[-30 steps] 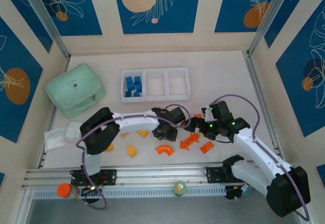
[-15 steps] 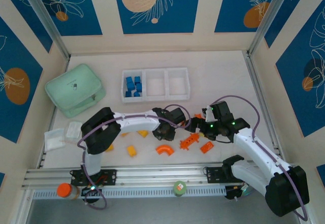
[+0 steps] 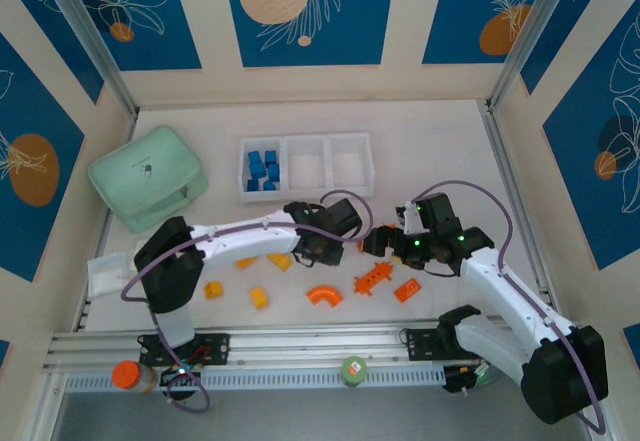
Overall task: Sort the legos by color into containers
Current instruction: Pick up the lego from the middle-left of the table, then place the lego in the container.
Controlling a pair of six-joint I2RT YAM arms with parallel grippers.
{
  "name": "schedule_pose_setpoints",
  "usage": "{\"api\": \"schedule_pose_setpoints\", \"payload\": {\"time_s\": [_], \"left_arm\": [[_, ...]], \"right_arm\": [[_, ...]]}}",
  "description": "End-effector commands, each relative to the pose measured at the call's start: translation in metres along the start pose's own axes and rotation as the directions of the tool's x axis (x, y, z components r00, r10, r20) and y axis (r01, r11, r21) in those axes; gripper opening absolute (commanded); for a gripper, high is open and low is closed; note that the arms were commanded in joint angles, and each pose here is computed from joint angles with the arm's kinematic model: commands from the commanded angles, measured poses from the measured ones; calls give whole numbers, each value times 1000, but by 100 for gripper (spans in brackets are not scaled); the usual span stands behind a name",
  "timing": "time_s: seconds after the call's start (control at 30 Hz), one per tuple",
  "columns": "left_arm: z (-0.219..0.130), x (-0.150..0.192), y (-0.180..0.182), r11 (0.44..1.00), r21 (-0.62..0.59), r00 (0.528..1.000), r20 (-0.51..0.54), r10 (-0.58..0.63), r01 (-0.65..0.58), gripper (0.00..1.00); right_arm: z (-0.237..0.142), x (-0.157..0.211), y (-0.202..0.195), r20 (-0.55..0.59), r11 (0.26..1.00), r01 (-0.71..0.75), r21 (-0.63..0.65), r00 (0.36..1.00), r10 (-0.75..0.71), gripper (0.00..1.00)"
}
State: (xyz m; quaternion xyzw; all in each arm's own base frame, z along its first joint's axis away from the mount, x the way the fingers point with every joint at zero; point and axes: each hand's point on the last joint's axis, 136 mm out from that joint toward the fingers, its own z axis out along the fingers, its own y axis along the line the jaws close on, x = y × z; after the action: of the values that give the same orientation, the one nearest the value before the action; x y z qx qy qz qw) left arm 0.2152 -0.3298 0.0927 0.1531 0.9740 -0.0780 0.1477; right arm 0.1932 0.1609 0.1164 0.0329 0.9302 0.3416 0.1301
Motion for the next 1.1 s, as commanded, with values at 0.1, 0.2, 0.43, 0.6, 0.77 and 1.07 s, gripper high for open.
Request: {"api": "schedule_pose_setpoints", "payload": {"time_s": [0.1,0.2,0.43,0.6,0.77,1.07], "left_arm": [[-34,-60,44,997,-70,992,128,-10,19,31],[-39,-89,60,996,-53,986,159,-57,67,31],[-25,-155,96,989,-79,972,207,-109,128,31],[3,-190,112,982,-106,970,203,-133,157,31],[32,-213,118,980,-122,974,182,-134,158,32],[32,-225,124,977,-159,976,186,-114,145,46]], "right_arm": [[-5,-26,24,38,997,62,-52,997,-60,99],[-1,-37,31,50,996,64,-69,997,-61,99],[7,-55,34,52,996,71,-59,996,-68,99],[13,-62,31,49,997,68,-37,997,-67,99],[18,-68,32,47,997,61,-44,997,-59,99],[17,-72,37,40,996,67,-52,997,-65,99]]}}
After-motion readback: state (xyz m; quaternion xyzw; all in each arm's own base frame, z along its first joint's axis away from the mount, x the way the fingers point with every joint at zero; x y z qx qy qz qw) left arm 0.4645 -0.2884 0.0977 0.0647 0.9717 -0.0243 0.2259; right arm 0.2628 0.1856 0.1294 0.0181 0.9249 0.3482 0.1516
